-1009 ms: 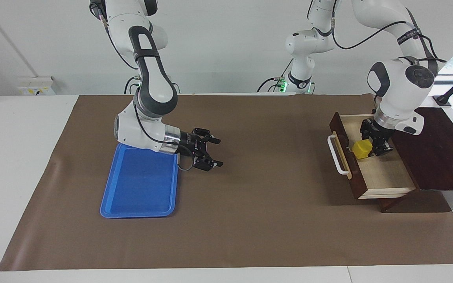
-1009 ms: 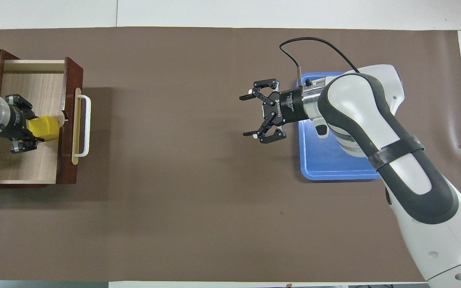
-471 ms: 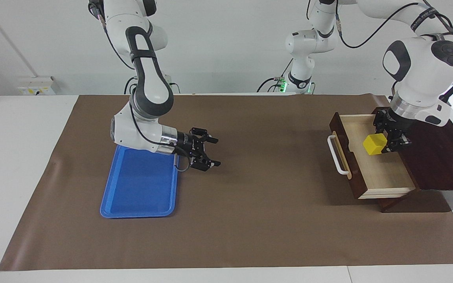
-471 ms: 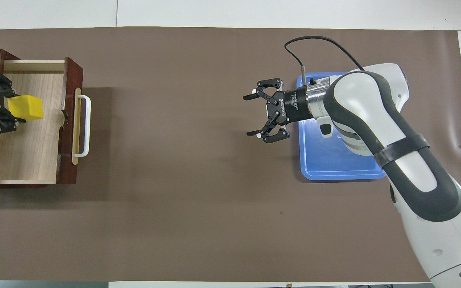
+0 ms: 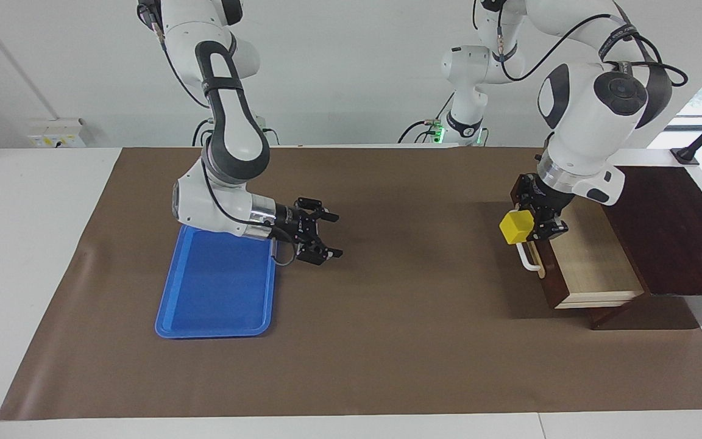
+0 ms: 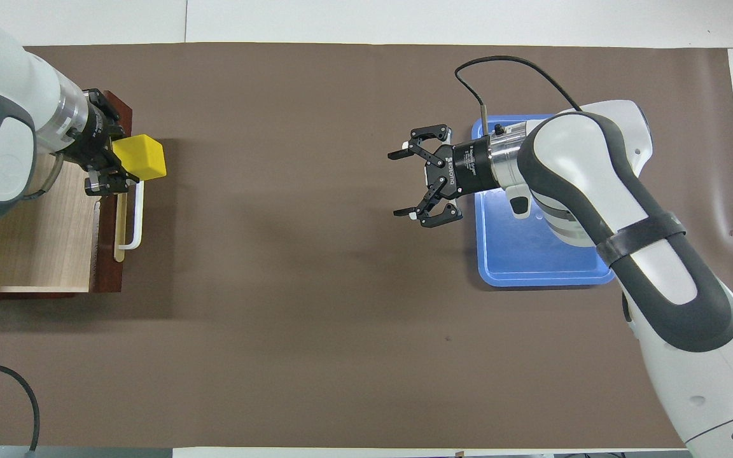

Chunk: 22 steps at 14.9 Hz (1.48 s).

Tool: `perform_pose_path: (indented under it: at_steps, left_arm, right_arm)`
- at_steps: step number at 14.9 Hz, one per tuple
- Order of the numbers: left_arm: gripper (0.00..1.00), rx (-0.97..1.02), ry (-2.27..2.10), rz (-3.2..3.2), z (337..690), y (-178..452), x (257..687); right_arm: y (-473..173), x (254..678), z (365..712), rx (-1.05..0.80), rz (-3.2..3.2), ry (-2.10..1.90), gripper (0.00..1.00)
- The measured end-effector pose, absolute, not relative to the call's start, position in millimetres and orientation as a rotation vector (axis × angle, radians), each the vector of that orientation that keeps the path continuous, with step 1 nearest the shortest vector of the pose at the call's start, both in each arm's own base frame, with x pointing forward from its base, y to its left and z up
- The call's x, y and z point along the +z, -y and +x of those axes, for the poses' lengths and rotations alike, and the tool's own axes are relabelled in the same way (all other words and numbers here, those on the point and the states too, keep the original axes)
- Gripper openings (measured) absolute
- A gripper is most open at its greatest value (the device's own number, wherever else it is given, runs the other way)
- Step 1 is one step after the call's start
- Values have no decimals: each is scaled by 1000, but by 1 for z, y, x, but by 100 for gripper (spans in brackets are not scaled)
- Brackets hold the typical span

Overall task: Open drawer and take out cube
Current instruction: 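Grasp the yellow cube with the left gripper and lift it, then carry the cube toward the center while the right gripper approaches it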

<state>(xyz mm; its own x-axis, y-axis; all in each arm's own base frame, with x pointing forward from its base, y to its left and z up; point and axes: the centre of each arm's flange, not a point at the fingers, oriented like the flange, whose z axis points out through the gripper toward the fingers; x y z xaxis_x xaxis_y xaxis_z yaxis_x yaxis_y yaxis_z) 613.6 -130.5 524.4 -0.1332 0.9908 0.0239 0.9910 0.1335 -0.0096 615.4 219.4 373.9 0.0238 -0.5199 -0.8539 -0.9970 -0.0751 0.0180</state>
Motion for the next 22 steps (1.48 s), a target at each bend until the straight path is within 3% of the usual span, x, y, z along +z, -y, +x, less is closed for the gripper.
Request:
perform_pose_path:
  at_steps: [5,14,22]
  left_arm:
    - [55,-6,2405,-1982,612,203,503]
    - [55,-7,2316,-2085,593,251,494]
    - [55,0,2249,-2134,583,257,481]
  right_arm:
    - [-230,374,612,967,-1675,-1559,100]
    - [-273,374,600,926,-1690,-1589,100]
    - [-296,375,592,911,-1698,-1598,100]
